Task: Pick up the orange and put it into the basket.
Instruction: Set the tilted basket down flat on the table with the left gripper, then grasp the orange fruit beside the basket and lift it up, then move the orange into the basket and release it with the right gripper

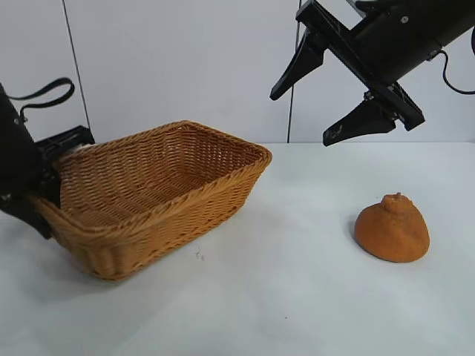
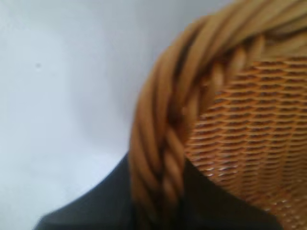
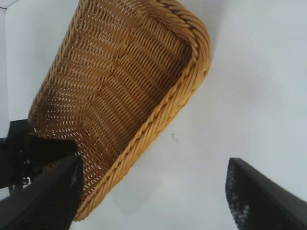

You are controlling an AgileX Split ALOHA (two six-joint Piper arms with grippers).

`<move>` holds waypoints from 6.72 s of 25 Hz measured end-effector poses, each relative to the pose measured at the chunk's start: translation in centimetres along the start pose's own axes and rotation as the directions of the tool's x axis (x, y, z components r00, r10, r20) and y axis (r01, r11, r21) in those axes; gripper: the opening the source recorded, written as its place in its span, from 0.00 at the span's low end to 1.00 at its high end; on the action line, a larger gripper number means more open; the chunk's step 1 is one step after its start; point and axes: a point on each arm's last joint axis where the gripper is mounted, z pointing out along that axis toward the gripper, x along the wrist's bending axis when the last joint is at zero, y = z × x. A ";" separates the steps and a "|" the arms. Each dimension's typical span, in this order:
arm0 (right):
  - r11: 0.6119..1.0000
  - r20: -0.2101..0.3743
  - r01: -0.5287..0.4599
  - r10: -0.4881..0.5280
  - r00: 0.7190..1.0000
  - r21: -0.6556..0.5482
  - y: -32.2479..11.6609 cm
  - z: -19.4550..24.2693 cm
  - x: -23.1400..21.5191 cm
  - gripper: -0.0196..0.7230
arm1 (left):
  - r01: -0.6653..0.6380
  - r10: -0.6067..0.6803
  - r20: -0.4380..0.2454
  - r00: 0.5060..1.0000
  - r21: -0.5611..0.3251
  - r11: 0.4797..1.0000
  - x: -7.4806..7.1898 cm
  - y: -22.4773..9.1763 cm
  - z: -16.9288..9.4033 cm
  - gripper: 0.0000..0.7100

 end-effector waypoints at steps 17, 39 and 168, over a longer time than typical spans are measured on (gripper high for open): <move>1.000 -0.008 0.000 0.000 1.000 0.031 -0.3 0.0 0.1 0.78 | -0.491 0.491 0.028 0.871 0.093 0.866 -3.8 0.5 1.9 0.12; 0.999 -0.009 0.002 -0.001 1.000 0.047 -0.4 0.0 0.1 0.78 | -0.487 0.483 0.060 0.873 0.111 0.866 -4.9 1.1 1.9 0.90; 0.975 0.109 0.195 -0.183 0.977 -0.107 -4.0 7.5 6.2 0.08 | -0.511 0.622 -0.200 0.757 -0.775 0.373 22.6 -27.8 -17.7 0.92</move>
